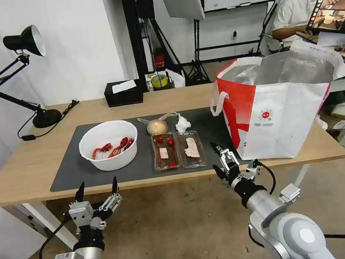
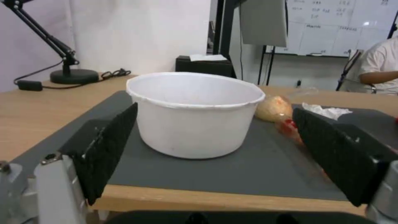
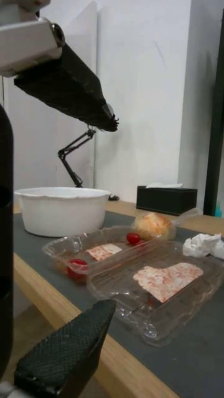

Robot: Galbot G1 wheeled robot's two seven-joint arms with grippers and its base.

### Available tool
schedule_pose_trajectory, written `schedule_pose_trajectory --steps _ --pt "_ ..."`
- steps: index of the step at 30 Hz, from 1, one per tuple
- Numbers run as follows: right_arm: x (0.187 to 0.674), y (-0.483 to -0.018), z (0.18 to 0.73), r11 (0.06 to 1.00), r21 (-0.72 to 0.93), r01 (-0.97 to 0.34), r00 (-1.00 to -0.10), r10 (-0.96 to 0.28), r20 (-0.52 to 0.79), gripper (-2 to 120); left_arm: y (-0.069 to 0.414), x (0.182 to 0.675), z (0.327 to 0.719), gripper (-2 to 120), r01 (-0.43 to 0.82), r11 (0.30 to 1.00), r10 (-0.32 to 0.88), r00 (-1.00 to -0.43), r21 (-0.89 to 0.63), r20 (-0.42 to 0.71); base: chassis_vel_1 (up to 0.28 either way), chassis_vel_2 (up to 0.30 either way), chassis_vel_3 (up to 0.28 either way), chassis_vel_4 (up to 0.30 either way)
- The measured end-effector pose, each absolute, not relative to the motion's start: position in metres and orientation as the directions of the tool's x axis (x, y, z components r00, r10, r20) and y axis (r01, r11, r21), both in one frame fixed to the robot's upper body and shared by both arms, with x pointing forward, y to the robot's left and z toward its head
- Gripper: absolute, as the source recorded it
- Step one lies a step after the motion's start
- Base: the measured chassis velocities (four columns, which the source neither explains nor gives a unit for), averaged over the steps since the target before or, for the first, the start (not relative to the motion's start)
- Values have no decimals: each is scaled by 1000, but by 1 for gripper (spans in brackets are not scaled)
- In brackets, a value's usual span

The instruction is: Pick up the trash from the table and place it into the takeout bag.

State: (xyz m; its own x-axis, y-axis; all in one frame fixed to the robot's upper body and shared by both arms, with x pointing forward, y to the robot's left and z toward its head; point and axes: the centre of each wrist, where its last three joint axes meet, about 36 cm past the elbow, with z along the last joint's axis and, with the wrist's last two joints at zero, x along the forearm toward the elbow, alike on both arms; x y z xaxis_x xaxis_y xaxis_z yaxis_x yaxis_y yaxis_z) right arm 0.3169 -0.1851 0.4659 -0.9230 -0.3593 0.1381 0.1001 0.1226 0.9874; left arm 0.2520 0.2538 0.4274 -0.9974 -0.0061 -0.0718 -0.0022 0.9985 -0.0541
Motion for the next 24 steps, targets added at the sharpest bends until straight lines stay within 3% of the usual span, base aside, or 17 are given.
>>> schedule_pose_trajectory --steps 24 --pt "352 -151 435 84 975 208 -902 -368 224 100 268 247 426 100 2 999 -2 -997 -44 -74 0 0 0 0"
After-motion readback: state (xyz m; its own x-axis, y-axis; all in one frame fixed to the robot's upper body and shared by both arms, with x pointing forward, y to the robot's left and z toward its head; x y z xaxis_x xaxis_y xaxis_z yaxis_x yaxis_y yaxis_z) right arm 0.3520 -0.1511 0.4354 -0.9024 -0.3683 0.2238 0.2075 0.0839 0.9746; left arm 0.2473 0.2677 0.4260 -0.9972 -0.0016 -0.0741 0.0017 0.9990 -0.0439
